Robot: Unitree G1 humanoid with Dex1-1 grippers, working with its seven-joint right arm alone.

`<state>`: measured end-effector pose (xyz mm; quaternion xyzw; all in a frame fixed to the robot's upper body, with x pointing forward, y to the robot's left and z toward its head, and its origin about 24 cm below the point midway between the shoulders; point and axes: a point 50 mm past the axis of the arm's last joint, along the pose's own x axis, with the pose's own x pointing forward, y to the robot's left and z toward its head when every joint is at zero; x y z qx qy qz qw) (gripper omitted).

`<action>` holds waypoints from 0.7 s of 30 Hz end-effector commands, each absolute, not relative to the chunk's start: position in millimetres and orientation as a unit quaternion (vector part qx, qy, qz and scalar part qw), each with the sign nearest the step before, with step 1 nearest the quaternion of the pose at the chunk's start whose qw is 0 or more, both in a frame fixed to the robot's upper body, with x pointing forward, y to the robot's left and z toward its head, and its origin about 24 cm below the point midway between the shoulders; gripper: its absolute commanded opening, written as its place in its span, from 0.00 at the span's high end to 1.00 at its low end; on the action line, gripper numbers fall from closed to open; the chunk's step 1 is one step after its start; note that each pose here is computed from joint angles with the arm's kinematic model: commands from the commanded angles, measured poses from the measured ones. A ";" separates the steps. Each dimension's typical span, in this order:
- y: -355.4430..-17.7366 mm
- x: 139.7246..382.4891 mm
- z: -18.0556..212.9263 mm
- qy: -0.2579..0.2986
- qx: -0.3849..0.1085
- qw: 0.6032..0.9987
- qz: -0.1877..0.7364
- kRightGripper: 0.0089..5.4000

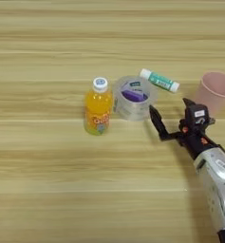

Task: Move the objects on the table

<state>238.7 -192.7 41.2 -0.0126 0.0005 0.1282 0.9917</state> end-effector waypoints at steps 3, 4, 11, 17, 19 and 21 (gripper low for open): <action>-187.2 241.4 75.0 -0.086 -0.020 0.984 0.152 0.01; -186.0 240.5 77.0 -0.091 -0.018 0.983 0.158 0.01; -166.1 225.4 85.4 -0.116 -0.006 0.959 0.257 0.01; -155.5 215.1 84.0 -0.114 -0.017 0.941 0.319 0.01; -152.8 214.4 82.9 -0.112 -0.020 0.937 0.330 0.01; -150.8 214.8 81.5 -0.109 -0.021 0.935 0.338 0.01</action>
